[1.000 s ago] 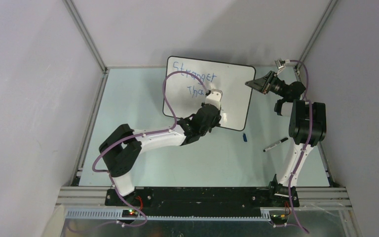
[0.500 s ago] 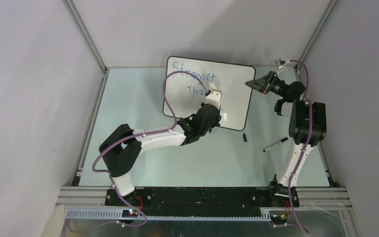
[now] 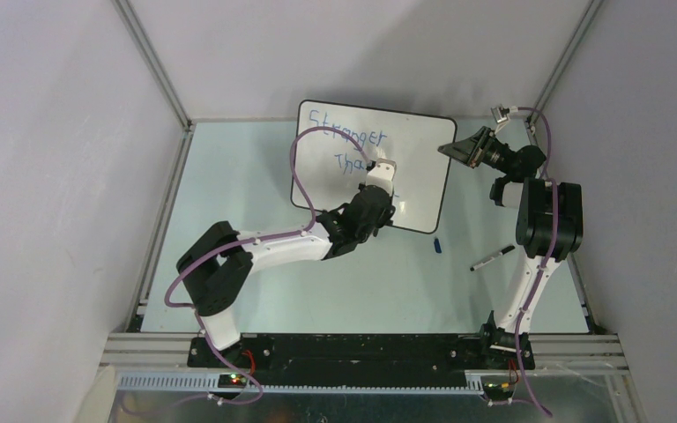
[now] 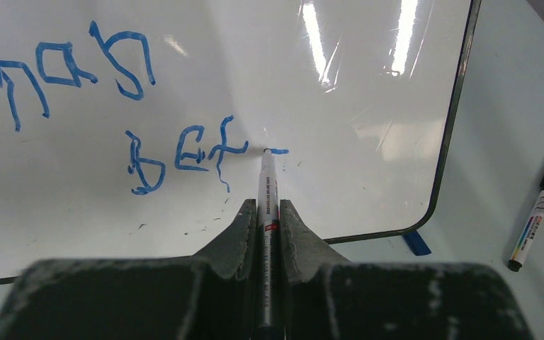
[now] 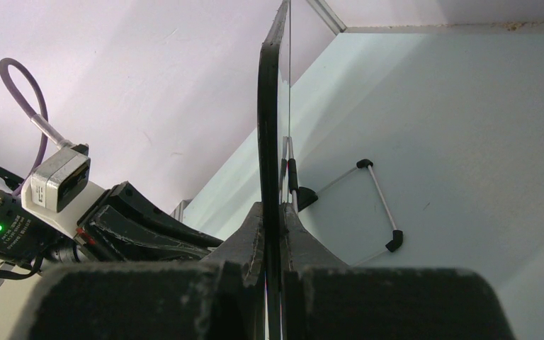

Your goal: Write a sentence on the whiteboard

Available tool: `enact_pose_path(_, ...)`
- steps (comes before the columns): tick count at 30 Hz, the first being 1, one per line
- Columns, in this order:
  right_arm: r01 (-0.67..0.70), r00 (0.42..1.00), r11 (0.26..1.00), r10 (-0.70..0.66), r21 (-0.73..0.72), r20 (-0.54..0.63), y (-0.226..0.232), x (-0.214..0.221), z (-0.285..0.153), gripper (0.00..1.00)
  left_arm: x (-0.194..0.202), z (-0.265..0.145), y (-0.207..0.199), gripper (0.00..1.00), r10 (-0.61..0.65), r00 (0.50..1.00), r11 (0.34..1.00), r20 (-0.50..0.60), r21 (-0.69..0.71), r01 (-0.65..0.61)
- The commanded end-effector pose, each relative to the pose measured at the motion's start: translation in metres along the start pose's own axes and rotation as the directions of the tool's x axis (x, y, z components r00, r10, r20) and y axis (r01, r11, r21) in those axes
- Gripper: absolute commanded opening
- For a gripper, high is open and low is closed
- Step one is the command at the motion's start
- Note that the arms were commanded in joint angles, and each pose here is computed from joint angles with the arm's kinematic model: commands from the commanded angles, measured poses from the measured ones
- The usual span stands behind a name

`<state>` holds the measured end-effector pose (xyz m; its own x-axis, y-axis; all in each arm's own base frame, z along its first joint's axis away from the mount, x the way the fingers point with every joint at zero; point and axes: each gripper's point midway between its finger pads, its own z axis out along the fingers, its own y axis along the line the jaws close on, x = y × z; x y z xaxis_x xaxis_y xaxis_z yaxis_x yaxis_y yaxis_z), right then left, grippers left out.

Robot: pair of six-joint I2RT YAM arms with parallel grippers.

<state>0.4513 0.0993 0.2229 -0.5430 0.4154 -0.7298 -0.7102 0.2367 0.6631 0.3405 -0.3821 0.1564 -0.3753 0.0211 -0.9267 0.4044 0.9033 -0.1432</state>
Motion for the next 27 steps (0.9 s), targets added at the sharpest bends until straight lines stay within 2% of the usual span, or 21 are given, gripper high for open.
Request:
enact_pose_path(1, 0.059, 0.998, 0.998, -0.059, -0.038, 0.022, 0.035, -0.022, 0.003, 0.0, -0.016, -0.007, 0.013, 0.0, -0.004, 1.0, 0.999, 0.029, -0.031, 0.005)
enact_pose_path(27, 0.059, 0.998, 0.998, -0.058, -0.038, 0.02, 0.036, -0.023, 0.002, 0.0, -0.003, -0.013, 0.008, 0.0, 0.014, 1.0, 1.0, 0.0, -0.006, -0.014)
